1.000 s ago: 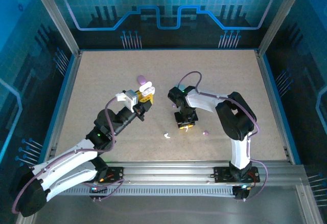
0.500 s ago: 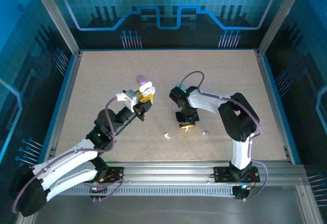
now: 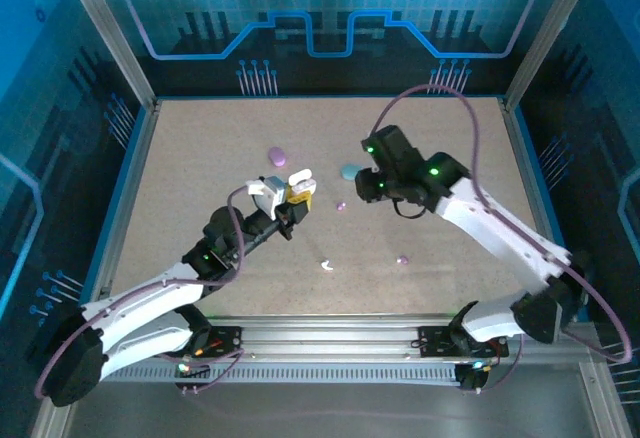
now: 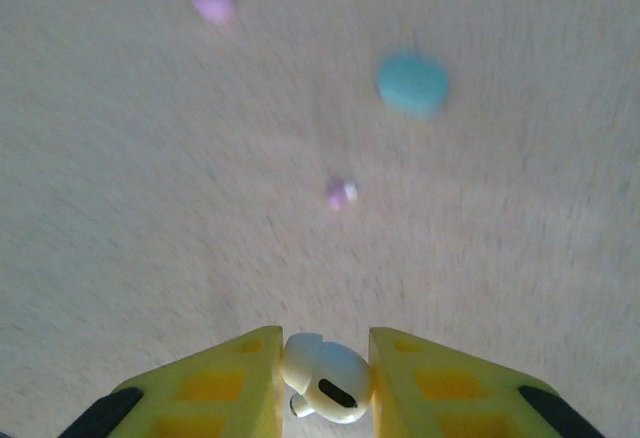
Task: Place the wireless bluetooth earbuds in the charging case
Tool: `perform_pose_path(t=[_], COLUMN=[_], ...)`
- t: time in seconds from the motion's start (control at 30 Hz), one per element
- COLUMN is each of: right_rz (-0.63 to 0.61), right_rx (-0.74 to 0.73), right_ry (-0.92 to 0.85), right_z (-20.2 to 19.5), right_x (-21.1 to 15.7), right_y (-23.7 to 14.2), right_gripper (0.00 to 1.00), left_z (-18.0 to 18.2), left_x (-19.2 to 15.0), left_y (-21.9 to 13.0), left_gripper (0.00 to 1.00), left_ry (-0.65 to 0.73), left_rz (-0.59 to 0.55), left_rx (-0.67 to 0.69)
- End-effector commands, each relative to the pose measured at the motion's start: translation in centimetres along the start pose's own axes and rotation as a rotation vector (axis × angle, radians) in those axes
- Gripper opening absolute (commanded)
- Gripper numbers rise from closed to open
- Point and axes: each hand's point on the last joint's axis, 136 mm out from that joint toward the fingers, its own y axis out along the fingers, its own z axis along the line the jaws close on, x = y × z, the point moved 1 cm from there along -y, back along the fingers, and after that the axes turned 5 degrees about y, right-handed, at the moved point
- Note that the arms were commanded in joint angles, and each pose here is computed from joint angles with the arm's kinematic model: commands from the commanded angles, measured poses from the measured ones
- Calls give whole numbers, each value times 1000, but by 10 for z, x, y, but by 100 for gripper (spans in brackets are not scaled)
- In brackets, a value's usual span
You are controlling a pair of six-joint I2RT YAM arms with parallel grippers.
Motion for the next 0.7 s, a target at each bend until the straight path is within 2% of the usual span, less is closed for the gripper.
perform_pose_path(t=[0.0,0.13,0.3,0.67], right_rz=[-173,-228,-245,-257], right_rx=[17,100,182,201], right_ry=[-115,-176,-240,-296], right_z=[15,42,73,92], right_x=[34,49,50,51], right_y=[-32,-46,-45,-39], right_gripper=[27,27,28,28], left_z=[-13,-20,-26,-30], left_x=[37,42,46,49], left_y=[6,11,15,14], left_gripper=[21,21,21,22], left_ry=[-32,-48,-66,-72], left_rz=[-107,-110,-112,-110], left_rx=[-76,-114,-147,-169])
